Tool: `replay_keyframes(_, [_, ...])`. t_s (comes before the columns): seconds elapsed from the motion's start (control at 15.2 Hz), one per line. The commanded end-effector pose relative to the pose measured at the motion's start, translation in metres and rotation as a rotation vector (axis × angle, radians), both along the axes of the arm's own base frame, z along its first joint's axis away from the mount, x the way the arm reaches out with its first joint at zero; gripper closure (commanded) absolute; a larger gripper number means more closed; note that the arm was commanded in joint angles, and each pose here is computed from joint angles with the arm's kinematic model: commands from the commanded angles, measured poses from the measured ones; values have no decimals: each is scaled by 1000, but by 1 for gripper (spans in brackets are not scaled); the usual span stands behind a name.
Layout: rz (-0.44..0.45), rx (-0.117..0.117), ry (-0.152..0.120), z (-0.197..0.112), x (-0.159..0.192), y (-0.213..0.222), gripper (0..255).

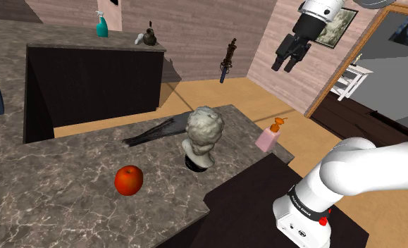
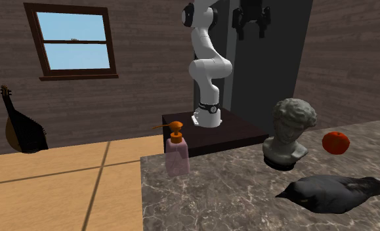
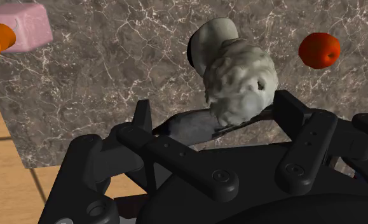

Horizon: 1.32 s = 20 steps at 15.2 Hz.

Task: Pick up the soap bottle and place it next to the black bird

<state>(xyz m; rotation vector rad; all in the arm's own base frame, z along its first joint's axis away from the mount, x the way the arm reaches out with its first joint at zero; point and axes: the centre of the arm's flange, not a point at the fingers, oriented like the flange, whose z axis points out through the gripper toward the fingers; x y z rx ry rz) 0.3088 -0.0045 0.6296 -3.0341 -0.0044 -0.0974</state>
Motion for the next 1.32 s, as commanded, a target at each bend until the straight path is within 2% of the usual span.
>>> replay_keyframes(0.0, [0,0,0,0,0,0,0])
replay_keyframes(1.25, [62,-33,134,-174,40,-174,0])
